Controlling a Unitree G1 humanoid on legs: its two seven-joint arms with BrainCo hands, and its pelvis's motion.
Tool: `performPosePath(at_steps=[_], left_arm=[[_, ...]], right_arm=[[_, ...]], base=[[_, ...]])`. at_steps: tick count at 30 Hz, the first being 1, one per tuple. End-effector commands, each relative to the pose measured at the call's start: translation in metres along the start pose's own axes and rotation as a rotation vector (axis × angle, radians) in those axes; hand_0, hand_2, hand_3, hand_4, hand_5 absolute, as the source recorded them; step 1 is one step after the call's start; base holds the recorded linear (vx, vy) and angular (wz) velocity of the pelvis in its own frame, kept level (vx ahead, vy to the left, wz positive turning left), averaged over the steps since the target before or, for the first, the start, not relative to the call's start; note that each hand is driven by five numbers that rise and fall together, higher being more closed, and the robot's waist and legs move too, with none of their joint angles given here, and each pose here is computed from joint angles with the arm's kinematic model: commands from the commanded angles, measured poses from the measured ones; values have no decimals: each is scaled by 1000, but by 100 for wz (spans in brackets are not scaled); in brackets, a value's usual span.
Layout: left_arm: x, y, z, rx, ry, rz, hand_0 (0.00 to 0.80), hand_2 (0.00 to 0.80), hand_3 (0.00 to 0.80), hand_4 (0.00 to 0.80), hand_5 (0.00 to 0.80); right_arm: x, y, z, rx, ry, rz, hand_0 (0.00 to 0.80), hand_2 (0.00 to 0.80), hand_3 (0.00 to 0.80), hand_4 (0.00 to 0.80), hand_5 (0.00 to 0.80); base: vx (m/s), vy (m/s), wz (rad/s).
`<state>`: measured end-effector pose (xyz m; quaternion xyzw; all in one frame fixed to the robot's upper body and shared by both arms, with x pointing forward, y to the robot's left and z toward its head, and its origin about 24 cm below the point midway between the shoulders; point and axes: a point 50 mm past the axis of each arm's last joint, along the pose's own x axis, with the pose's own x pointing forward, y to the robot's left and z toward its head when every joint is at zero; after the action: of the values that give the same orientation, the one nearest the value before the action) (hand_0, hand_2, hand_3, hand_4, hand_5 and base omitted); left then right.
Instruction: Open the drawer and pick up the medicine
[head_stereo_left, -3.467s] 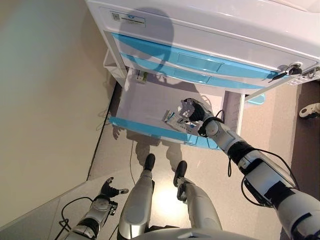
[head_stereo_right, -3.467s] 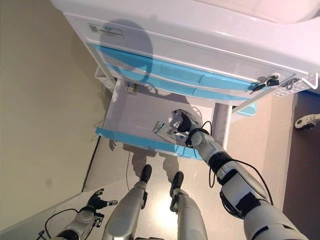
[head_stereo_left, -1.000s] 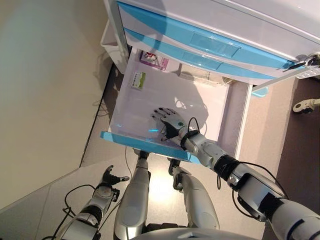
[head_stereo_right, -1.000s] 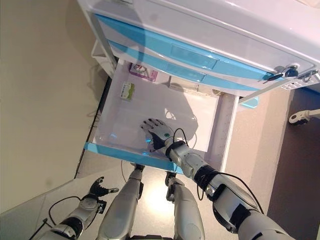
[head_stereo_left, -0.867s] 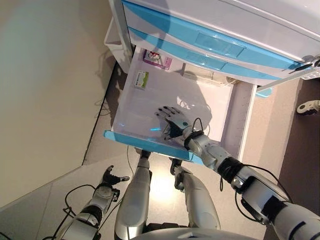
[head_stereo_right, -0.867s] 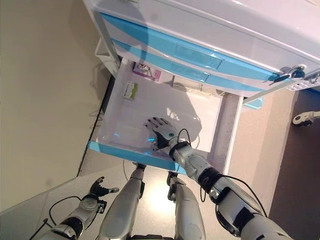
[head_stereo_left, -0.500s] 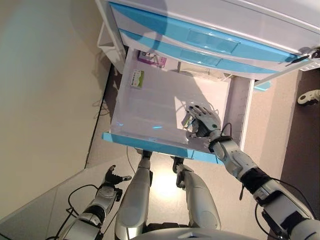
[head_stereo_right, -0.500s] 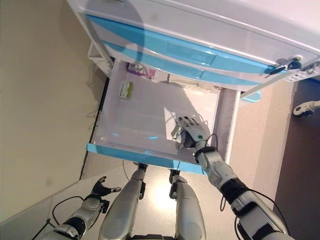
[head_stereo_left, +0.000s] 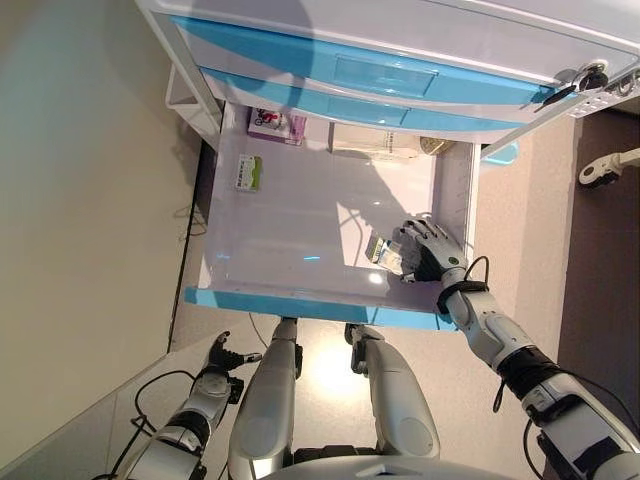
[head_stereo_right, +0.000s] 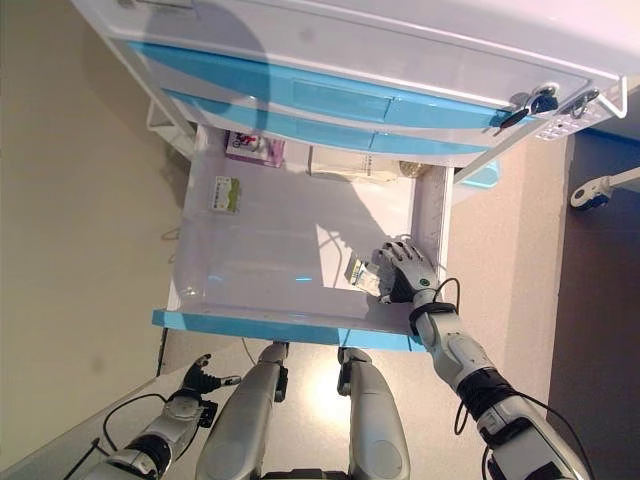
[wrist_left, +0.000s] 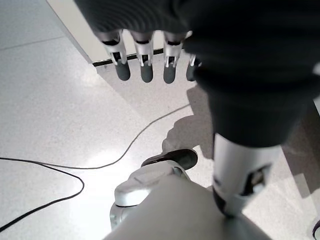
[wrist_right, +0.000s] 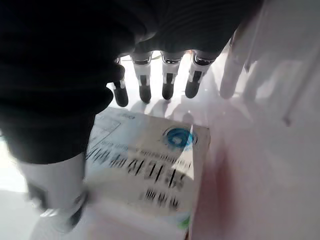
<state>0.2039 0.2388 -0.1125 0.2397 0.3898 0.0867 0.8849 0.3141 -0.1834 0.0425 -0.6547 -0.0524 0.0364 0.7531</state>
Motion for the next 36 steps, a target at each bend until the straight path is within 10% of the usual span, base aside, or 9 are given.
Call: performPosePath(at_steps=[1,36], left_arm=[[-7,-9,-22,-1,69,-15,0,0,0,0,0],[-7,7,-35,-6,116,12,0,0,0,0,0]], right_arm=[[-8,4,-5,25,24,27,800,800,800,800,800],[-5,-69,54,148,-358,-141,800,800,800,800,800]], base=[[0,0,0],[2,-1,-1]])
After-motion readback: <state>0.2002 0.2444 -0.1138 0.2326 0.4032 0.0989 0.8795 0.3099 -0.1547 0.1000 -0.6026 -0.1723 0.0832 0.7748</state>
